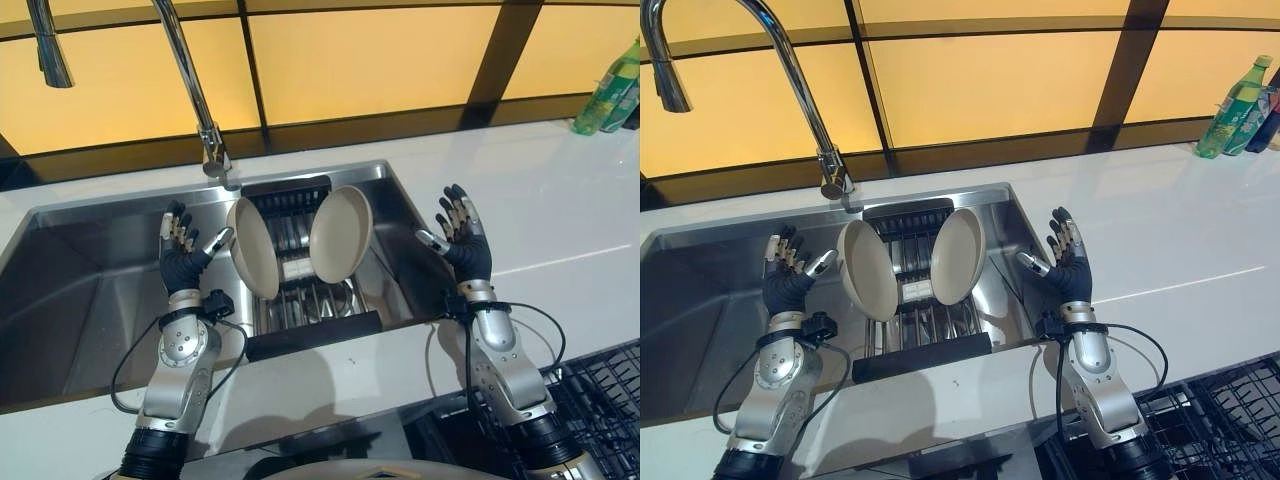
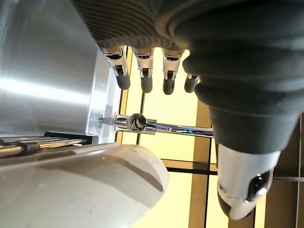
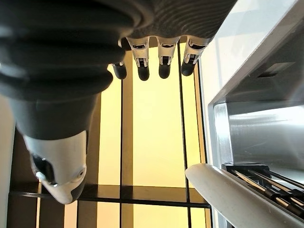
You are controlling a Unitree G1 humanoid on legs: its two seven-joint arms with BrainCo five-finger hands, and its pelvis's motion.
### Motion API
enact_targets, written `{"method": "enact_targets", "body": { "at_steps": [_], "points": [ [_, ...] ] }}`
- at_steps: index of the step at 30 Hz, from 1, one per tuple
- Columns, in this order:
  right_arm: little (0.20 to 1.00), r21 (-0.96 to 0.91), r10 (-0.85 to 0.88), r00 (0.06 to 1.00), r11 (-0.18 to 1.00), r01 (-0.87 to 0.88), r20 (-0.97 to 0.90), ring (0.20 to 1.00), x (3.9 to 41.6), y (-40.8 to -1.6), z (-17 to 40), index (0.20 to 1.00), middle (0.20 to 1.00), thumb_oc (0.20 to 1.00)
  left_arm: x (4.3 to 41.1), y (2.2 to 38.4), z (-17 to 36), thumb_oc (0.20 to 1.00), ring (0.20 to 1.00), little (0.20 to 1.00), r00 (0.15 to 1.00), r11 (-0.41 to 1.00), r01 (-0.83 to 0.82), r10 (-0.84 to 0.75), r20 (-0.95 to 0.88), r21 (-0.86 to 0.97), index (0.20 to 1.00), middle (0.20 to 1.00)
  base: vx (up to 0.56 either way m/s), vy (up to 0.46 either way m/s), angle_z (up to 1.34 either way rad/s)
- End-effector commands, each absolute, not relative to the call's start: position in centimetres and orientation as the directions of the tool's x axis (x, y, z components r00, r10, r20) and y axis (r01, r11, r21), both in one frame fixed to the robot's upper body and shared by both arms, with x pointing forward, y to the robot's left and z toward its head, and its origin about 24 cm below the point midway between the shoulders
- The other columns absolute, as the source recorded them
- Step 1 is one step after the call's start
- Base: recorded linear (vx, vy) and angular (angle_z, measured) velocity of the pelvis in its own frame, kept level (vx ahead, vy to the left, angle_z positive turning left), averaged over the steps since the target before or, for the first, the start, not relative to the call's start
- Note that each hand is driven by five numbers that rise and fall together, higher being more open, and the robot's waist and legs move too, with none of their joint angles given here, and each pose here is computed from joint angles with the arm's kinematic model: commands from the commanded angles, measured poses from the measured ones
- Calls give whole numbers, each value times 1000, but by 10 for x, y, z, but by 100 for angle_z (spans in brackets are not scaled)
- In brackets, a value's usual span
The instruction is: Pick up plates and place into dishwasher.
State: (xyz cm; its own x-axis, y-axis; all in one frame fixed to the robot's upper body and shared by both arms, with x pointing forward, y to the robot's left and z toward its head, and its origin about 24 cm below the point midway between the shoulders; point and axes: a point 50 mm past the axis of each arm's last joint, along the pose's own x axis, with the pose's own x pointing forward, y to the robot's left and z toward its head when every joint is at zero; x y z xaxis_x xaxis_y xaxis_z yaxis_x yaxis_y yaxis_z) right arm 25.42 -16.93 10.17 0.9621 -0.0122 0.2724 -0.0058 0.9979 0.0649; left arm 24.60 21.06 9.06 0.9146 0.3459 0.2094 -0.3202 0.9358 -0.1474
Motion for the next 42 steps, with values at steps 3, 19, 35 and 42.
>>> {"method": "enact_targets", "body": {
  "at_steps": [3,19,35,42],
  "points": [
    [1000,72,-20,916,997,-10,401,1000,257,-173,127,1000,1000,1000,249,216,117,1000,1000,1000,877,945,-280,322,355,-167,1000,1000,0,0,0],
    [1000,76,-11,922,997,-20,388,1000,255,-174,123,1000,1000,1000,247,218,121,1000,1000,1000,877,955,-275,297,377,-113,1000,1000,2,-19,0],
    [1000,38,70,934,995,-88,349,1000,255,-175,122,1000,1000,1000,246,265,152,1000,1000,1000,794,761,-509,235,560,403,1000,1000,3,-68,0],
    [1000,5,83,932,996,-90,353,1000,257,-179,126,1000,1000,1000,247,288,151,1000,1000,1000,812,535,-551,164,561,641,1000,1000,-6,4,-1]
  ]
}}
